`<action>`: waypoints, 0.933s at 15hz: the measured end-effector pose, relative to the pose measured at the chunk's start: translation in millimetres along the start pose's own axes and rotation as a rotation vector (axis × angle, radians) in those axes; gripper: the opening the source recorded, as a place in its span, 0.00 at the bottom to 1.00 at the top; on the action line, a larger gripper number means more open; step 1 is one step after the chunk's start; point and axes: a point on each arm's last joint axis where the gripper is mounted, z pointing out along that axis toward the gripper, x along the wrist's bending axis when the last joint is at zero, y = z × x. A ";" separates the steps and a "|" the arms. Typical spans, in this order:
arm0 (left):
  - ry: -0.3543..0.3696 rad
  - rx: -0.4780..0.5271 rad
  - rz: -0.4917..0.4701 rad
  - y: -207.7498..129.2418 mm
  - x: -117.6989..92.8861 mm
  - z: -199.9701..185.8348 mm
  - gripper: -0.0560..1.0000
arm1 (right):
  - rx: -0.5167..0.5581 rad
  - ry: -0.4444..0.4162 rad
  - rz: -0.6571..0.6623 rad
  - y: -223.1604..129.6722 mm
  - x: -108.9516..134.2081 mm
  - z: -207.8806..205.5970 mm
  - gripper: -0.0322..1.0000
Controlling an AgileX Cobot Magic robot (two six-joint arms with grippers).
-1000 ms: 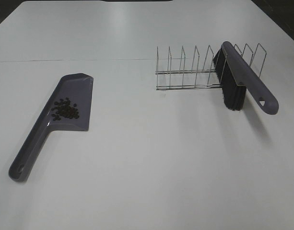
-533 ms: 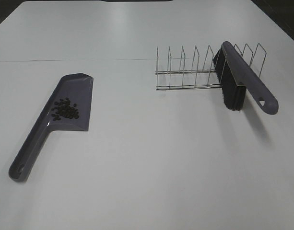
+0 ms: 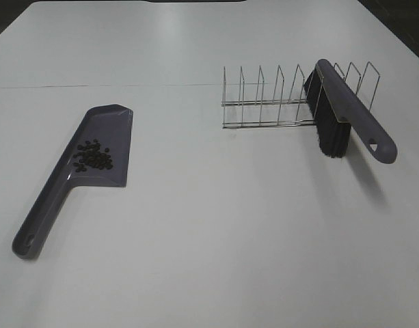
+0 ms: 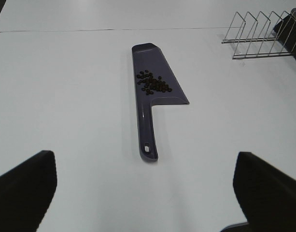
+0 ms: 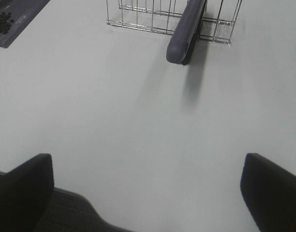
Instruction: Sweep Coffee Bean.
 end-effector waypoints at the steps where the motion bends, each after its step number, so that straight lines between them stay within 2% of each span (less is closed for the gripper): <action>1: 0.000 0.000 0.000 0.0 0.0 0.0 0.91 | 0.000 0.000 0.000 0.0 0.0 0.0 0.94; 3: 0.022 -0.002 -0.011 0.0 -0.2 0.1 0.91 | 0.000 0.000 0.000 0.0 0.0 0.0 0.94; 7: 0.203 -0.022 -0.103 0.1 -2.1 0.7 0.91 | 0.000 -0.001 0.001 0.0 0.0 0.0 0.94; 11: 0.218 -0.025 -0.111 0.3 -2.3 0.8 0.91 | 0.002 -0.130 0.084 0.5 0.5 0.8 0.94; 14: 0.218 -0.025 -0.111 0.3 -2.3 0.8 0.91 | 0.002 -0.143 0.096 0.6 0.8 0.9 0.94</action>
